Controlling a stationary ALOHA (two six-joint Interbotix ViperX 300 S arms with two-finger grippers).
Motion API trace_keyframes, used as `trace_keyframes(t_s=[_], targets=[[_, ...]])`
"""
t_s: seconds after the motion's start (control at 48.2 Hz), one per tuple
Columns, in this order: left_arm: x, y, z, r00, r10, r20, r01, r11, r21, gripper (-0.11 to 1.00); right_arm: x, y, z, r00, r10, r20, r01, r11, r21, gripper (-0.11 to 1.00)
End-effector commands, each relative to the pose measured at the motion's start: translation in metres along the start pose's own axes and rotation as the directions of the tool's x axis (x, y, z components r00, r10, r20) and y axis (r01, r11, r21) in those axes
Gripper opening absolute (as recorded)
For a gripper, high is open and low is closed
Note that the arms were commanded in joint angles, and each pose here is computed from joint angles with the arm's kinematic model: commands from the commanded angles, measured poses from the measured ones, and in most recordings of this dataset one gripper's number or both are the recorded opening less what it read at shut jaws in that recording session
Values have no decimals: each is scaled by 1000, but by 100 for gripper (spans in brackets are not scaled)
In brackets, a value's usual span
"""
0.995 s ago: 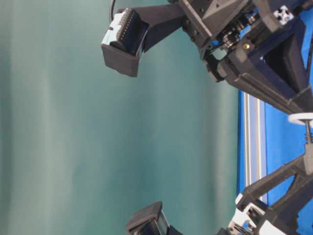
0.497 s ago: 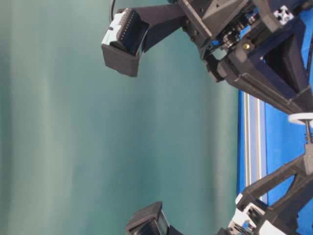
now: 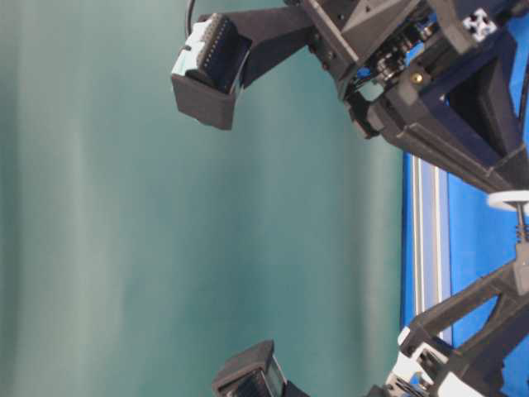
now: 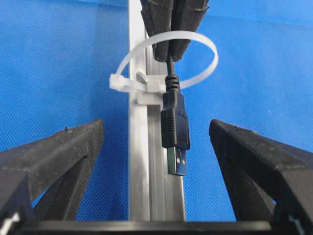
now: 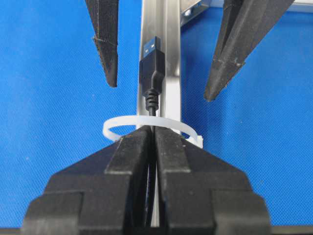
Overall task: Insert the wire through the string loop located in the center.
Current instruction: 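Close the left gripper on the plug emerging from the loop, then open the right gripper to release the cable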
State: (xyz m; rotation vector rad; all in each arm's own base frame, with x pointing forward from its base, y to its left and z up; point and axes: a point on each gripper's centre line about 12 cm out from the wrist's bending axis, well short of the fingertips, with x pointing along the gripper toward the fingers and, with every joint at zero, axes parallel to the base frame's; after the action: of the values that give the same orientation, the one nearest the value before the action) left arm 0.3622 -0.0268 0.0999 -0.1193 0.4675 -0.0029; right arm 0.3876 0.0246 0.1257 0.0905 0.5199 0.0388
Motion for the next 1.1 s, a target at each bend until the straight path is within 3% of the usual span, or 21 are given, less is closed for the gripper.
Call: trace_keyframes(t_s=[0.0, 0.725, 0.808, 1.016, 1.078], targets=[[0, -2, 10, 999, -8, 32, 8, 1000, 2, 93, -1, 2, 10, 999, 5, 32, -5, 1000, -3, -2], [-1, -3, 14, 999, -12, 42, 12, 1000, 7, 90, -1, 2, 11, 999, 6, 32, -6, 1000, -3, -2], [-1, -4, 12, 999, -14, 39, 14, 1000, 8, 75, -1, 2, 11, 999, 5, 32, -5, 1000, -3, -2], [-2, -5, 12, 999, -18, 41, 17, 1000, 13, 15, -1, 2, 11, 999, 6, 32, -6, 1000, -3, -2], [-2, -5, 12, 999, -18, 40, 17, 1000, 13, 7, -1, 2, 11, 999, 6, 32, -6, 1000, -3, -2]])
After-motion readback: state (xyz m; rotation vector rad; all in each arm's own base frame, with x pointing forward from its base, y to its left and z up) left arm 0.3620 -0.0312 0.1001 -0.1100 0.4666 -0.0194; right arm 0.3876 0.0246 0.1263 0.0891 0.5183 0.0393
